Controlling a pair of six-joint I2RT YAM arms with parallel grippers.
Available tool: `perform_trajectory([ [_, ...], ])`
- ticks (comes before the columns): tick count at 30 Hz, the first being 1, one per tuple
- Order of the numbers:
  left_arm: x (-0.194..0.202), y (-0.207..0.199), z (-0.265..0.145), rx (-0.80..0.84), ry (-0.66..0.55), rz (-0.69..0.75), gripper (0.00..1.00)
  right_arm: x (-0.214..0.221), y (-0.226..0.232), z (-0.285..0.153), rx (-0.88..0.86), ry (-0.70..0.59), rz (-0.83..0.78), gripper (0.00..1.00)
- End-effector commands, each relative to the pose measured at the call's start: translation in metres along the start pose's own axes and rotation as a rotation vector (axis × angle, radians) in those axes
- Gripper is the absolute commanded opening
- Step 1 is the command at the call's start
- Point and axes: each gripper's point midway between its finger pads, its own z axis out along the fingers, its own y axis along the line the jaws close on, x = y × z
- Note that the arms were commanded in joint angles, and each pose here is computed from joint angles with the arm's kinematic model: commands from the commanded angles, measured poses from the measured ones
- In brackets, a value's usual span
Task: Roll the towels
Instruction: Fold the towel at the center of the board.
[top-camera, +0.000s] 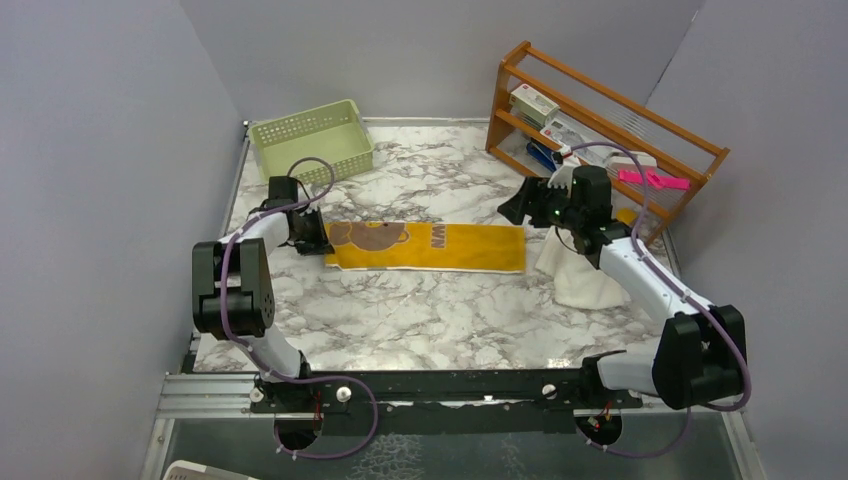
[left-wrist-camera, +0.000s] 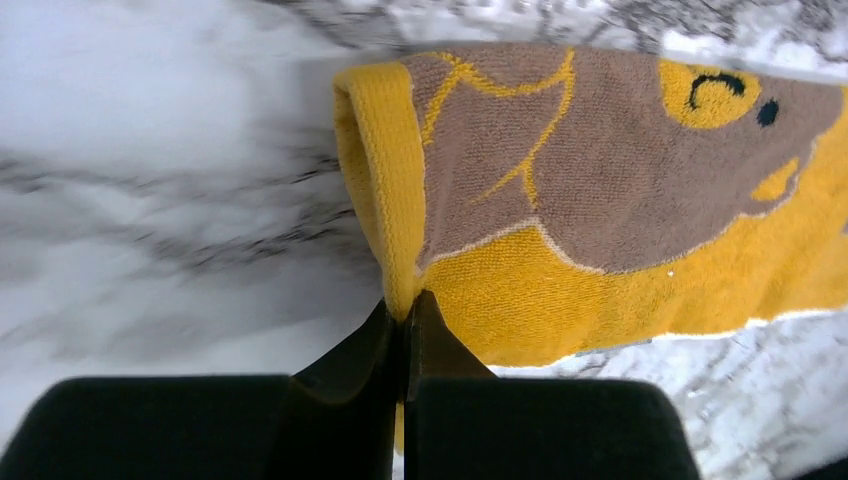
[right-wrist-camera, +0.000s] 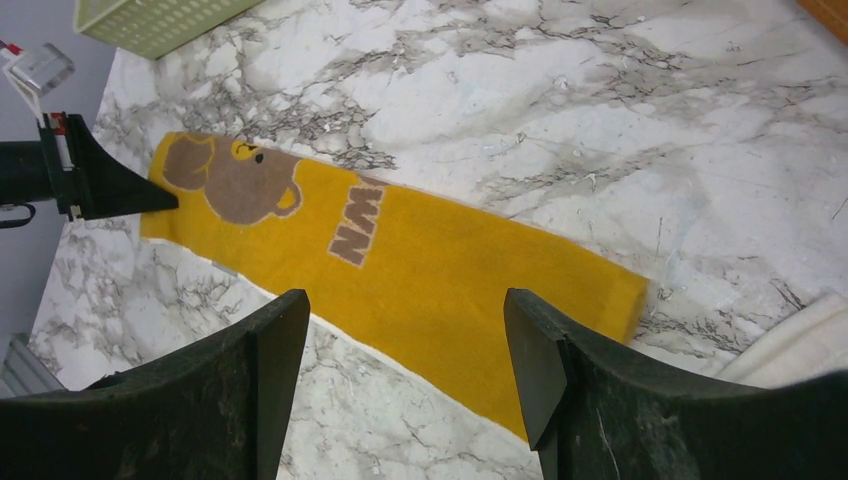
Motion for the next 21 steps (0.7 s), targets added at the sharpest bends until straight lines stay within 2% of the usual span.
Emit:
perform_trajectory([
  [1,-0.023,0.046,-0.043,-0.296,-0.141,-0.011,0.00,-0.003,0.005,-0.011,-0.010,-0.005,-0.024,0.73],
  [7,-0.057,0.072,-0.107,-0.552,-0.306,0.017,0.00,-0.002,0.008,-0.014,-0.018,0.003,-0.008,0.72],
  [11,-0.063,0.073,-0.132,-0.636,-0.335,0.030,0.00,0.000,0.003,-0.013,0.012,0.015,-0.002,0.72],
  [16,-0.053,0.052,-0.132,-0.675,-0.295,0.108,0.00,0.000,0.002,-0.013,0.017,0.010,0.000,0.72],
  [21,-0.036,-0.016,-0.097,-0.562,-0.225,0.236,0.00,0.003,0.001,-0.013,0.020,0.018,0.003,0.71],
])
